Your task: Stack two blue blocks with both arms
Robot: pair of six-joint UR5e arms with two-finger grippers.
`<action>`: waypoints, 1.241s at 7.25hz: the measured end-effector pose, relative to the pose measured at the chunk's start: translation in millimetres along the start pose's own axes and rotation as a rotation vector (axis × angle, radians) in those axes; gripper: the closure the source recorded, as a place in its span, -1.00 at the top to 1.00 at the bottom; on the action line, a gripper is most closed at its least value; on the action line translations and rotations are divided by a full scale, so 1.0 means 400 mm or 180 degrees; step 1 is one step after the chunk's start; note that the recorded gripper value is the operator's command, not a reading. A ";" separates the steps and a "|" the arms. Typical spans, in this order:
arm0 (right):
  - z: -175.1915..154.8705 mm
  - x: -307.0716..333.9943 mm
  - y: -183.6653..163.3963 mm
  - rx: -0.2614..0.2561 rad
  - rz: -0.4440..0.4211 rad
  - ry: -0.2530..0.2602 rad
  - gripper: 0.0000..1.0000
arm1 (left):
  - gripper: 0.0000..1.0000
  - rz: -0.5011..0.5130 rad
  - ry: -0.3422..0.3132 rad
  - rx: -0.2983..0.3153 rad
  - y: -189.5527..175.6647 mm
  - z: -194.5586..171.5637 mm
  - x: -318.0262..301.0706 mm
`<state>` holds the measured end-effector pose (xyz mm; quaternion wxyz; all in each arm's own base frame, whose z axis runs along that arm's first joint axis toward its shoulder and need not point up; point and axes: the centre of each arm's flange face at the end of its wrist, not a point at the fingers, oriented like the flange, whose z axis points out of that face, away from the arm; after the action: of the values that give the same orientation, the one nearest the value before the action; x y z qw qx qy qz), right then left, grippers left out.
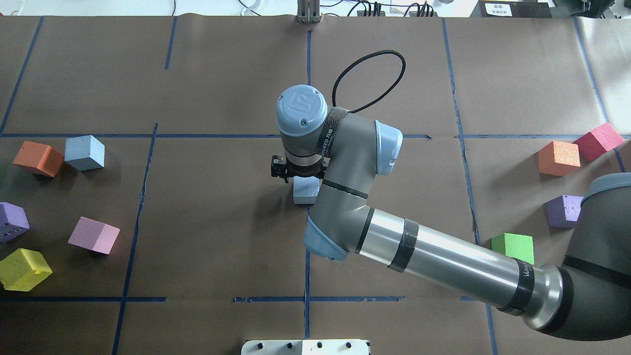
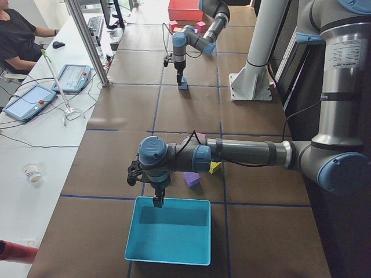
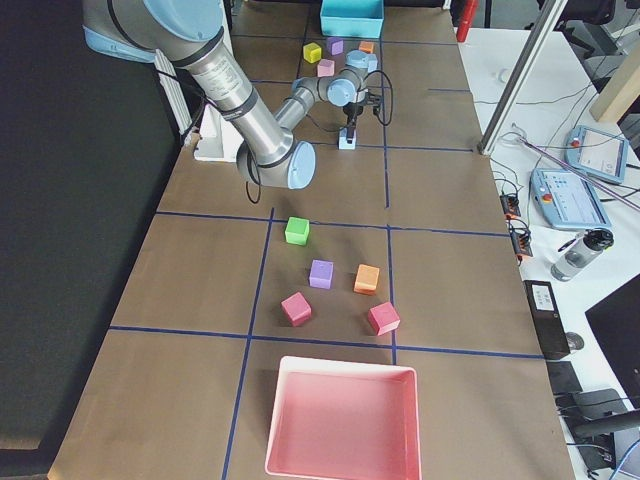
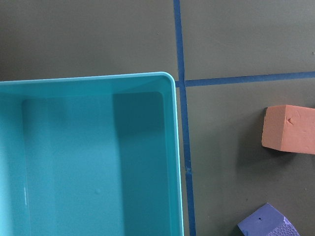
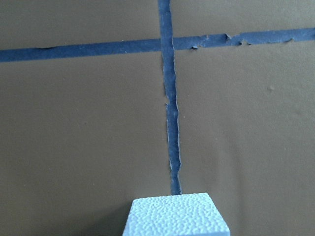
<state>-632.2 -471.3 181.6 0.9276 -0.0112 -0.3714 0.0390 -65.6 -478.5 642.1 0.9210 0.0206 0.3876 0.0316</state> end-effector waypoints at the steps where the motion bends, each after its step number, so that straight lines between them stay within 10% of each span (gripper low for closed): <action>1: -0.008 0.001 -0.006 0.0010 0.0006 -0.0010 0.98 | 1.00 0.0002 0.0000 0.0002 0.000 -0.001 0.001; 6: -0.407 0.136 -0.109 0.0053 0.0184 -0.0166 0.99 | 1.00 0.0208 -0.0037 0.0228 -0.020 -0.094 0.099; 9: -0.587 0.476 -0.198 0.0102 -0.0181 -0.0159 0.99 | 1.00 0.0182 0.0016 0.0350 -0.029 -0.144 0.270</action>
<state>-327.7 -532.9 146.5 0.9188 0.0153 -0.3940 0.0188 -31.1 -481.3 524.1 0.9162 0.0822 0.3904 0.0367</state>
